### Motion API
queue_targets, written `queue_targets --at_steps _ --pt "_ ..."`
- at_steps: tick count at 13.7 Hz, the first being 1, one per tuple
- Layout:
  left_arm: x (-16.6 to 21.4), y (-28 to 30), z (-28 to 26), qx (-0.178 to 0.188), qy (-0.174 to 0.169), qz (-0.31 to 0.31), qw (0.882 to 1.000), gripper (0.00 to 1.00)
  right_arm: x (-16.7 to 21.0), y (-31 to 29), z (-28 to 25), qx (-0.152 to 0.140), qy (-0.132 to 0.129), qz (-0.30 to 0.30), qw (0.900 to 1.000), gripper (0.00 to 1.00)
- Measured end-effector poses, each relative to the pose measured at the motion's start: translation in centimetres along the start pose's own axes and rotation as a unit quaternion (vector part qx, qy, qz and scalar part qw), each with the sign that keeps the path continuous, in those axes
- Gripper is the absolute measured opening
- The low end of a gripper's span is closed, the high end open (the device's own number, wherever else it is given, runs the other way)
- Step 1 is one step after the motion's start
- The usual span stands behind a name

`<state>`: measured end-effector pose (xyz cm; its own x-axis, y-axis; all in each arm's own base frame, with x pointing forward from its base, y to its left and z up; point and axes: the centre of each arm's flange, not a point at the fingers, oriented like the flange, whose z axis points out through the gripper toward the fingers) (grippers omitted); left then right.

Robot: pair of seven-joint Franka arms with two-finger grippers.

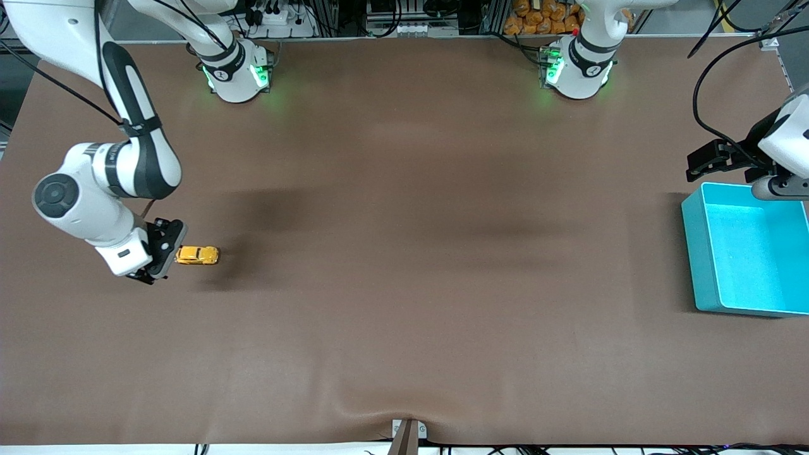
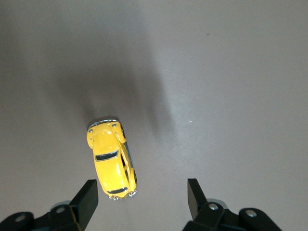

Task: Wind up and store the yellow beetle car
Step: 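Reach the right gripper down toward the yellow beetle car, then close the right gripper around the yellow car's body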

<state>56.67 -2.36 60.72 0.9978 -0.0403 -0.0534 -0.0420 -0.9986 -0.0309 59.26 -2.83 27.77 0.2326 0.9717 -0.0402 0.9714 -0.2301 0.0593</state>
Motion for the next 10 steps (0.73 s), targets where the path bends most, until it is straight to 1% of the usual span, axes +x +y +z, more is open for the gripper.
queue_targets --at_steps 2,6,7,10 --pt "0.0 0.0 0.0 0.000 0.000 0.000 1.000 1.00 -0.2 -0.5 0.7 0.004 -0.001 -0.008 1.000 0.80" --pt "0.0 0.0 0.0 0.000 0.000 0.000 1.000 1.00 -0.7 -0.7 1.7 0.012 -0.003 -0.046 0.999 0.77" --pt "0.0 0.0 0.1 0.000 -0.001 0.000 1.000 1.00 -0.8 -0.7 2.0 0.015 -0.004 -0.056 0.998 0.74" --pt "0.0 0.0 0.1 0.000 -0.001 0.000 1.000 1.00 -1.3 -0.8 3.6 0.025 -0.006 -0.065 0.998 0.72"
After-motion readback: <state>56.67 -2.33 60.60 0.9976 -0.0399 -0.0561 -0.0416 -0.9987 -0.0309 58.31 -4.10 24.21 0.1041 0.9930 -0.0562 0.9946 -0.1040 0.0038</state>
